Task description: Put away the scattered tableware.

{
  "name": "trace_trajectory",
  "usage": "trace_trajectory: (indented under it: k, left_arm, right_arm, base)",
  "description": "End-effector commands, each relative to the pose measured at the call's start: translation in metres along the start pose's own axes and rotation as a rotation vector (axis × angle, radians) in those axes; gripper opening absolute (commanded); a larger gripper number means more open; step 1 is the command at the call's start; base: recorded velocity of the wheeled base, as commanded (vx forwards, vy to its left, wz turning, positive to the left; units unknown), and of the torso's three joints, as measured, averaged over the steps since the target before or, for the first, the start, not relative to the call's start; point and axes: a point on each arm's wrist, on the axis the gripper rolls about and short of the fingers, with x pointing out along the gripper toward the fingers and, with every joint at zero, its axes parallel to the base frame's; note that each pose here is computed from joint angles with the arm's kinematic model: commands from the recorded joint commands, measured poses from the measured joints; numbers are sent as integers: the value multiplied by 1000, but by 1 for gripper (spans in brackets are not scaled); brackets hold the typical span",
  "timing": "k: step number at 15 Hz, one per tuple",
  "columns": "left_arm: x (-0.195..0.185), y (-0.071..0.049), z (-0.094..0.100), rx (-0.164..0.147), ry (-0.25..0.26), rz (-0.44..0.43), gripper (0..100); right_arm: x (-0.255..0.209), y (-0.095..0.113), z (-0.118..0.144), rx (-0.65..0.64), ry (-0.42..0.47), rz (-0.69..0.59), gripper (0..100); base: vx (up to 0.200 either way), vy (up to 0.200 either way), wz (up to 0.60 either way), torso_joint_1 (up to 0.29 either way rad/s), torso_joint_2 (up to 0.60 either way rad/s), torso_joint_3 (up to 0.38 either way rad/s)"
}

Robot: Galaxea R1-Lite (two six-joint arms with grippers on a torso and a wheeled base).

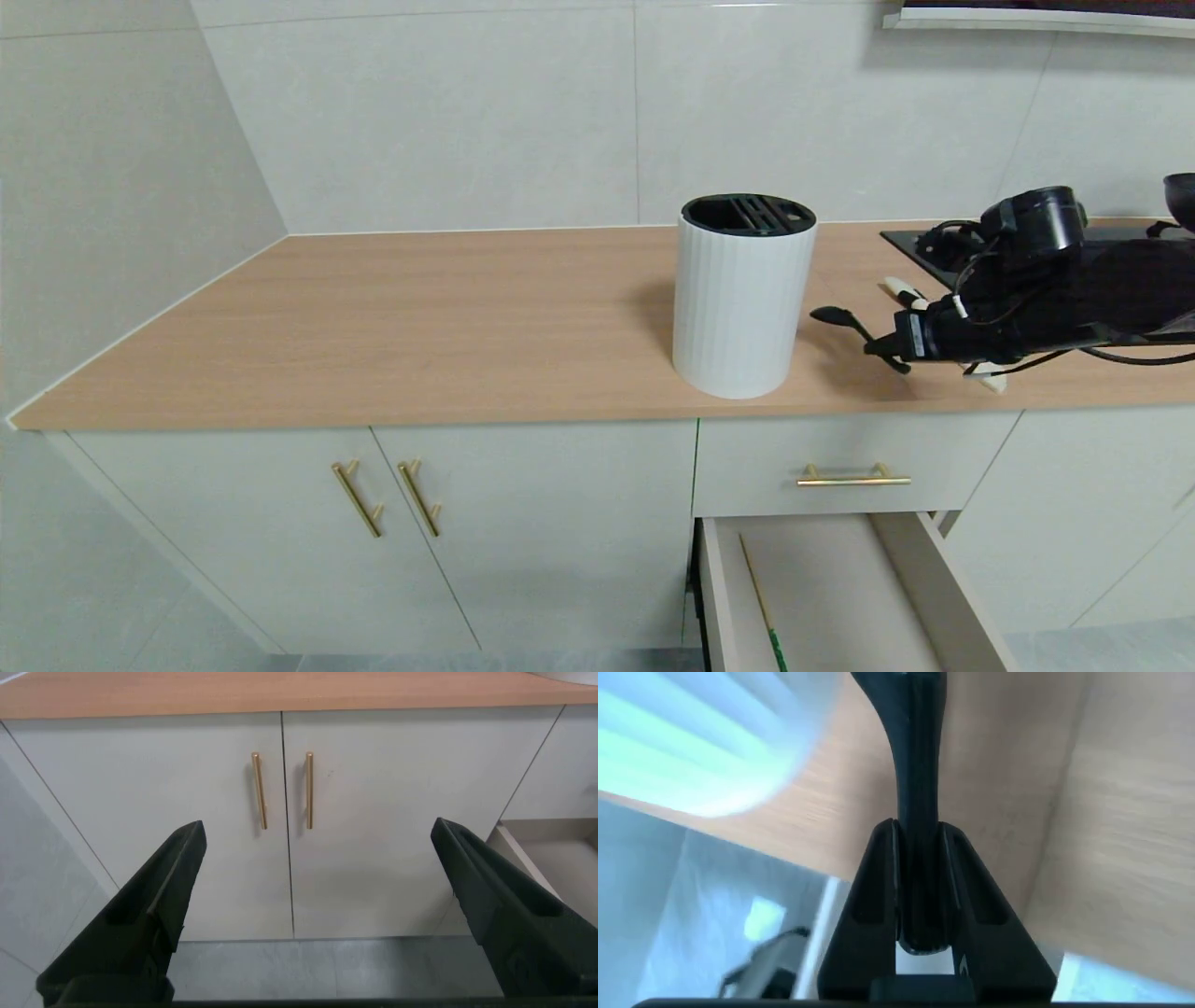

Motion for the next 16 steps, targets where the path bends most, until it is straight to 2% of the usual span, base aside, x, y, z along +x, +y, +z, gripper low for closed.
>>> trace_trajectory:
  k: [1,3,5,8,9,12,16]
  left_arm:
    - [0,0,0,0,0,0,100]
    - [0,0,0,0,0,0,100]
    - [0,0,0,0,0,0,100]
    - [0,0,0,0,0,0,100]
    - [0,0,0,0,0,0,100]
    - [0,0,0,0,0,0,100]
    - [0,0,0,0,0,0,100]
  right_arm:
    - [-39,17,15,7,-86,-19,0]
    - [-62,27,6,38,-66,-59,0]
    - [-73,29,-4,44,-51,-79,0]
    - [-103,42,-32,27,-50,-121,0]
    - [-104,43,-33,26,-49,-123,0]
    - [-111,50,-70,12,33,-168,0]
    - [-101,46,-85,12,66,-173,0]
  base:
    - [0,0,0,0,0,0]
    - [0,0,0,0,0,0]
    - [0,0,0,0,0,0]
    - [0,0,0,0,0,0]
    - [0,0,0,0,0,0]
    - [0,0,0,0,0,0]
    - [0,0,0,0,0,0]
